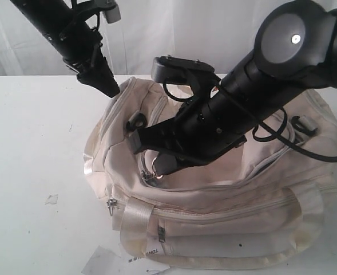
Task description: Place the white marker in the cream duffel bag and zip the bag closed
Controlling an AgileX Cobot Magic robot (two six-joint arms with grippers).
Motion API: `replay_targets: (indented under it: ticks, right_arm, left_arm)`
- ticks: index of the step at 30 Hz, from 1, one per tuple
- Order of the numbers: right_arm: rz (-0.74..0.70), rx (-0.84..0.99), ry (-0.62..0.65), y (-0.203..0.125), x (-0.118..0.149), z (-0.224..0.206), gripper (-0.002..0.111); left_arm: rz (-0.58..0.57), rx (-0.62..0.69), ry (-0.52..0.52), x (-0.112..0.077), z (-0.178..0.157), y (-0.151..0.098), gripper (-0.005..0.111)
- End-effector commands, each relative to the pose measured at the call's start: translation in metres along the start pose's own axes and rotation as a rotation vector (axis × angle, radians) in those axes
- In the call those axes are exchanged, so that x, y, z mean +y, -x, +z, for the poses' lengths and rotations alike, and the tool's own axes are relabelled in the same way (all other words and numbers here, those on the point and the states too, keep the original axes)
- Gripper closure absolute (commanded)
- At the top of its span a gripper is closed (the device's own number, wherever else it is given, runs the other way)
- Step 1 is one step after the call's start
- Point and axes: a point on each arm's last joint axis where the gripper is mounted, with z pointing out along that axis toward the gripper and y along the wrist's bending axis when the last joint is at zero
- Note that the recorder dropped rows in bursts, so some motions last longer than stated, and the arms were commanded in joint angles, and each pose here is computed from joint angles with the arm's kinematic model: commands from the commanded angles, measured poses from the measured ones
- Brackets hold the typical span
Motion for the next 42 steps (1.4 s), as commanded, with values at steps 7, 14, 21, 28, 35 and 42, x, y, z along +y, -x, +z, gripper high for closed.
replay_targets:
  ticks: [7, 14, 21, 28, 35, 42]
  right_arm:
    - [-0.081, -0.011, -0.042, 0.000, -0.003, -0.002, 0.108]
    - [-0.128, 0.020, -0.103, -0.002, -0.009, -0.002, 0.108]
    - [-0.126, 0.018, -0.100, -0.002, -0.009, -0.002, 0.108]
    - [-0.127, -0.002, -0.101, 0.000, -0.009, -0.002, 0.108]
    - [-0.129, -0.046, -0.103, 0.004, -0.008, -0.003, 0.108]
    - [-0.127, -0.052, -0.099, 0.004, -0.008, -0.004, 0.108]
  left_arm:
    - [0.303, -0.113, -0.198, -0.032, -0.002, -0.003, 0.055]
    - [-0.218, 0.034, -0.279, -0.040, 0.020, -0.028, 0.056]
    - [-0.612, 0.115, -0.272, -0.047, 0.025, -0.022, 0.056]
    - [-0.654, 0.187, -0.254, -0.061, 0.036, -0.012, 0.053]
    - [-0.758, 0.319, -0.097, -0.055, 0.037, -0.023, 0.050]
    - [-0.762, 0.318, -0.098, -0.055, 0.037, -0.023, 0.050]
